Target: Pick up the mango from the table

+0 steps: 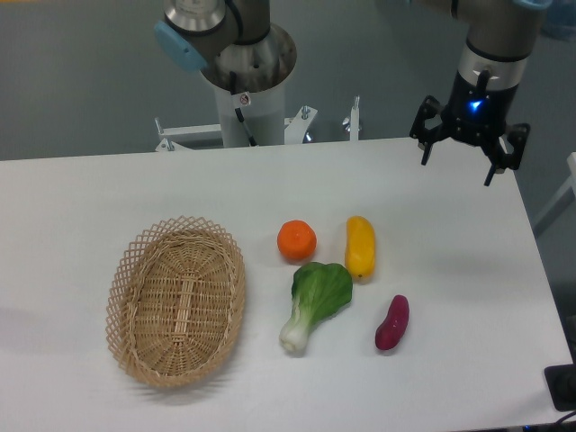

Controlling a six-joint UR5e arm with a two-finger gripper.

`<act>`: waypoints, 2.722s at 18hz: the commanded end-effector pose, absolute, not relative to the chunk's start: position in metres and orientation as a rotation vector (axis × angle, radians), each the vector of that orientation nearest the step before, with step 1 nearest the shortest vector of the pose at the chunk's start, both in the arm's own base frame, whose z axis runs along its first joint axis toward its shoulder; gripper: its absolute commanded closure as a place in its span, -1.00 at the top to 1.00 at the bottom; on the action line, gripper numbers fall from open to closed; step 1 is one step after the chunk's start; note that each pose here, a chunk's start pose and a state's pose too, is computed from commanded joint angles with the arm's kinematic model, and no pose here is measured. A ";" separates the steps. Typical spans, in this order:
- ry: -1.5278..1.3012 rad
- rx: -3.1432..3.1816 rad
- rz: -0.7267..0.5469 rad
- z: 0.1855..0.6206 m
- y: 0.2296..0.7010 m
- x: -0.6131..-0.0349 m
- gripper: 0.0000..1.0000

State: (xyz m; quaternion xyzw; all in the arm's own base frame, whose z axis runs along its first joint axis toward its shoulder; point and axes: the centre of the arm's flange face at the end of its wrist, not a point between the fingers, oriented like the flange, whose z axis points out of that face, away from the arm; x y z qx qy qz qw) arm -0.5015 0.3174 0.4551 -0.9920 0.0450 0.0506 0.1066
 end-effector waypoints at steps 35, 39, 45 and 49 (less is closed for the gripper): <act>-0.216 -2.943 -0.028 0.263 0.382 -0.431 1.00; -0.234 -3.017 0.033 0.236 0.393 -0.424 1.00; -0.293 -3.019 0.071 0.226 0.396 -0.424 1.00; -0.293 -3.034 0.049 0.215 0.393 -0.419 1.00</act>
